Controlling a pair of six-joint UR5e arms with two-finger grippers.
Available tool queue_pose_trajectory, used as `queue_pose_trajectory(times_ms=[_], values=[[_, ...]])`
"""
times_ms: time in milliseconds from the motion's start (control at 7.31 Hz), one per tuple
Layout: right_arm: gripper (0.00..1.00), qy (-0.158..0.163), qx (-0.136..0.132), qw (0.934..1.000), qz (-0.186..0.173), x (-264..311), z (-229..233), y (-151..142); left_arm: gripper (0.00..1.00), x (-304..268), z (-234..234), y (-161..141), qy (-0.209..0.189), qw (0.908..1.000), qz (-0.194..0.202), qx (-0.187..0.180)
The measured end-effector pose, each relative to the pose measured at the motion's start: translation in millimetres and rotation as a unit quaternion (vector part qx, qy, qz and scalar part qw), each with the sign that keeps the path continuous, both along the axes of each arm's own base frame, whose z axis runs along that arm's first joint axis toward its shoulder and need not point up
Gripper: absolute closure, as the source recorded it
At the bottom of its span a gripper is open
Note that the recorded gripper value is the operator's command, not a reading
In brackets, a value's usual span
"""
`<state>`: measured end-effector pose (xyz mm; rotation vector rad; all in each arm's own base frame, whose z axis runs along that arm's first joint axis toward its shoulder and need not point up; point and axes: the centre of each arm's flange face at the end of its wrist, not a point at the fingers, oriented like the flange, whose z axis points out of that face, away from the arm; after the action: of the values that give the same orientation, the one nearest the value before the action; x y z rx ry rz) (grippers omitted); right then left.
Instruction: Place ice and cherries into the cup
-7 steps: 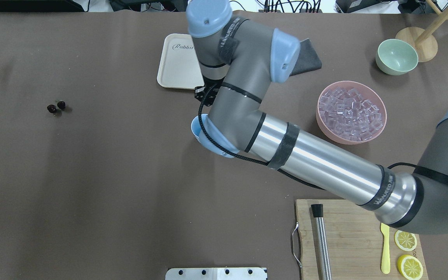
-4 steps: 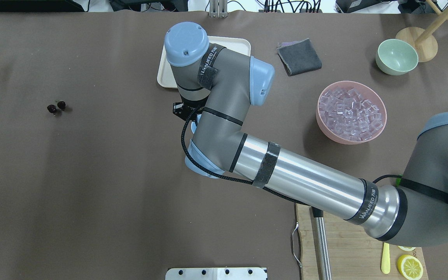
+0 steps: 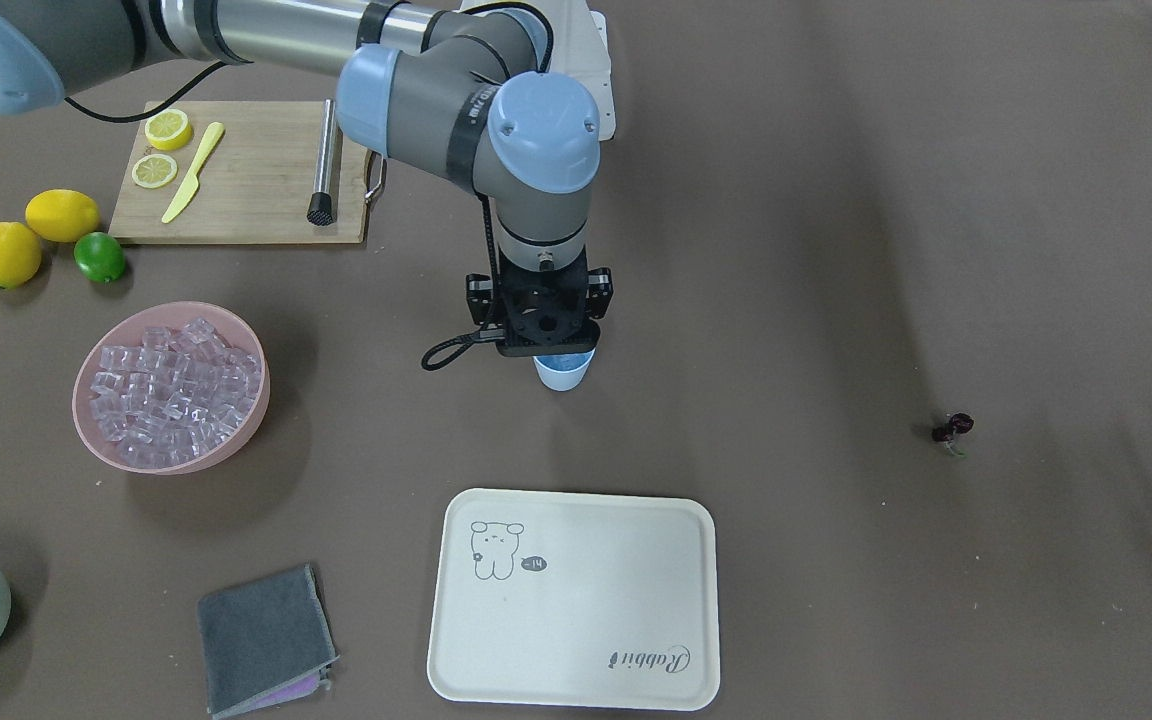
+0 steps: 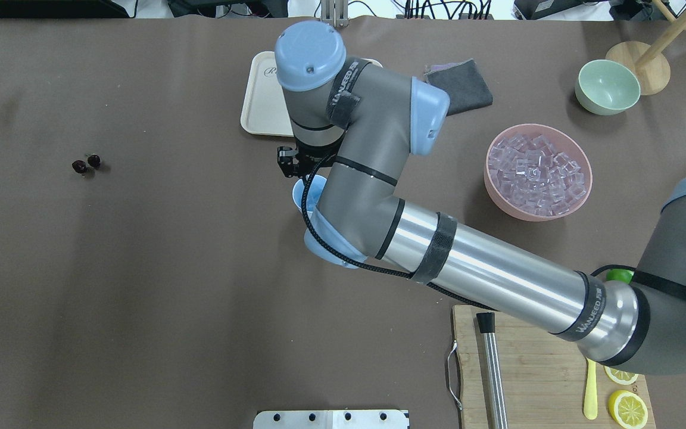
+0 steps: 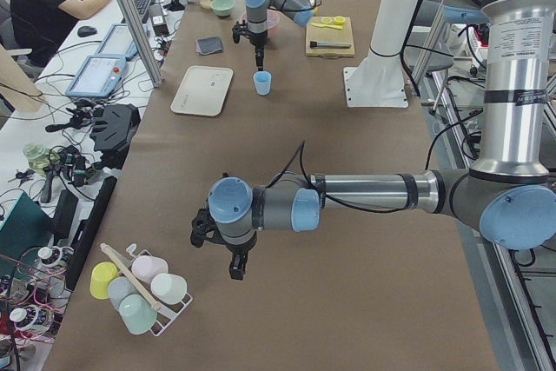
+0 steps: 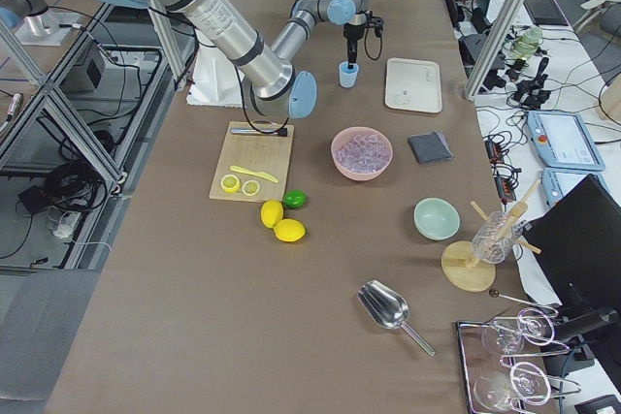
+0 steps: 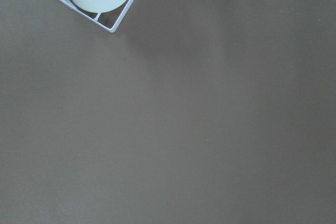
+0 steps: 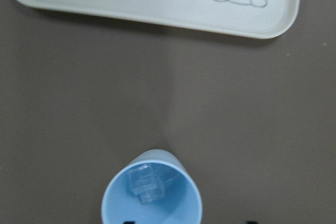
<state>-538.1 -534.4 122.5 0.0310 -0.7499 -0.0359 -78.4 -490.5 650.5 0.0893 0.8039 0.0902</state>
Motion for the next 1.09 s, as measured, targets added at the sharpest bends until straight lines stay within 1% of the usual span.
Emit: queue_pose_trajectory(times_ms=[137, 274, 410, 547, 684, 821, 958, 1094], values=[[0.0, 0.002, 0.01, 0.9999, -0.004, 65, 35, -36, 0.02, 8, -20, -22, -0.014, 0.9998, 0.003, 0.014], [0.0, 0.006, 0.024, 0.9995, -0.018, 150, 93, -74, 0.02, 36, -49, -51, -0.021, 0.9996, 0.005, 0.019], [0.0, 0.012, 0.043, 0.9983, -0.037, 239, 155, -103, 0.02, 79, -82, -81, -0.027, 0.9995, 0.002, 0.012], [0.0, 0.016, 0.056, 0.9971, -0.049, 328, 215, -119, 0.02, 126, -116, -105, -0.034, 0.9994, 0.002, 0.011], [0.0, 0.018, 0.065, 0.9964, -0.051, 405, 265, -118, 0.02, 168, -147, -122, -0.033, 0.9993, 0.006, 0.014], [0.0, 0.021, 0.071, 0.9962, -0.045, 476, 312, -99, 0.02, 208, -181, -139, -0.026, 0.9996, 0.004, 0.014], [0.0, 0.025, 0.064, 0.9972, -0.031, 529, 356, -66, 0.02, 240, -202, -153, -0.021, 0.9997, 0.004, 0.009], [0.0, 0.027, 0.05, 0.9982, -0.019, 563, 397, -24, 0.02, 262, -215, -162, -0.02, 0.9997, 0.008, 0.006]])
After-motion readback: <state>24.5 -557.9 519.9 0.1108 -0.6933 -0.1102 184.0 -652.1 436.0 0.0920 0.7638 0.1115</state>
